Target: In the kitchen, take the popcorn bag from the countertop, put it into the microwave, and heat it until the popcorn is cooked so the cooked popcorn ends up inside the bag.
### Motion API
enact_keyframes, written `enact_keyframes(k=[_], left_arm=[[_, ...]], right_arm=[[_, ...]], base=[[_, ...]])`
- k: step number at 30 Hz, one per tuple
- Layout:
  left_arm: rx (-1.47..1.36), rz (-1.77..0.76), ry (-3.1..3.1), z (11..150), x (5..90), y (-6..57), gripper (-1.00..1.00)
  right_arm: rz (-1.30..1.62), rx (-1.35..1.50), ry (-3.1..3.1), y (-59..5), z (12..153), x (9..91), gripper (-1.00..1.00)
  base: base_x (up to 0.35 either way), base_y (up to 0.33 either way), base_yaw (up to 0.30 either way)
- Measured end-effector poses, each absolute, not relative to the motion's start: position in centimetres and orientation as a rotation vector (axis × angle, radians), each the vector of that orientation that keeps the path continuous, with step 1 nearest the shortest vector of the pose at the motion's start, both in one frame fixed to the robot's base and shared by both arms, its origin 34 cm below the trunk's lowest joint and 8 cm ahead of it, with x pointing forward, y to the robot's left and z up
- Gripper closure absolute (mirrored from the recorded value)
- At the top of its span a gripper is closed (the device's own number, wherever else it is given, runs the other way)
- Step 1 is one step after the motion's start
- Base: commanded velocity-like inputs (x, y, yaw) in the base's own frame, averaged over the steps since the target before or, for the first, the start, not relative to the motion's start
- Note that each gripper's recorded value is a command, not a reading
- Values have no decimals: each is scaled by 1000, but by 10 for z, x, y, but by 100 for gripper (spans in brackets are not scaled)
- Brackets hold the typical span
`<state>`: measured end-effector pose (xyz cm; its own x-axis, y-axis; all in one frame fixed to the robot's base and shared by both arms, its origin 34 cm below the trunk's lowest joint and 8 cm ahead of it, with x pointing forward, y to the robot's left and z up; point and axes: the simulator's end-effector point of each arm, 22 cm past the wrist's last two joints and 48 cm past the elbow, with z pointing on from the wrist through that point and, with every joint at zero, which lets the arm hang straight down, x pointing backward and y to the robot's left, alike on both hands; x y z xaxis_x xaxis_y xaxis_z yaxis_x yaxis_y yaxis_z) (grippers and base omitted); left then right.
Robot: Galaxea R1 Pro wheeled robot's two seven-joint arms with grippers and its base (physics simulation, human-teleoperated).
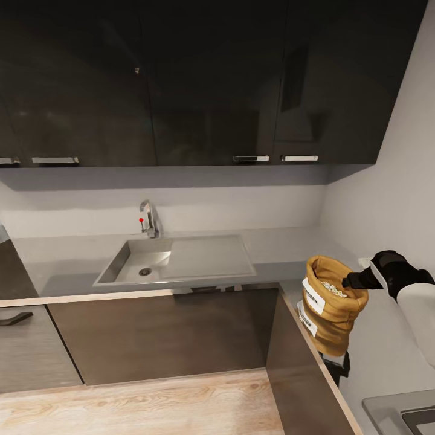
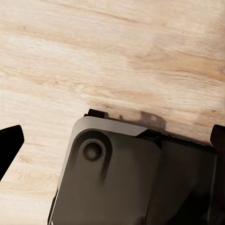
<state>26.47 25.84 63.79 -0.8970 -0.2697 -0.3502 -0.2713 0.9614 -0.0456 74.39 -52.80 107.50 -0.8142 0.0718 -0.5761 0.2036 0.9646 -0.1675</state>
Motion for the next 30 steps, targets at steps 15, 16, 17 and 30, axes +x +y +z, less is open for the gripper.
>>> enact_keyframes(k=[15,16,17,30], left_arm=[[-393,5,2754,638,264,257,-100],[-393,5,2754,638,264,257,-100],[-393,5,2754,638,264,257,-100],[-393,5,2755,638,263,258,-100]], right_arm=[[-412,247,2516,-557,1076,732,-100],[-413,246,2518,-557,1074,731,-100],[-414,245,2519,-557,1073,731,-100],[-404,228,2532,-547,1064,731,-100]], base=[[0,0,0],[0,0,0],[0,0,0],[0,0,0]])
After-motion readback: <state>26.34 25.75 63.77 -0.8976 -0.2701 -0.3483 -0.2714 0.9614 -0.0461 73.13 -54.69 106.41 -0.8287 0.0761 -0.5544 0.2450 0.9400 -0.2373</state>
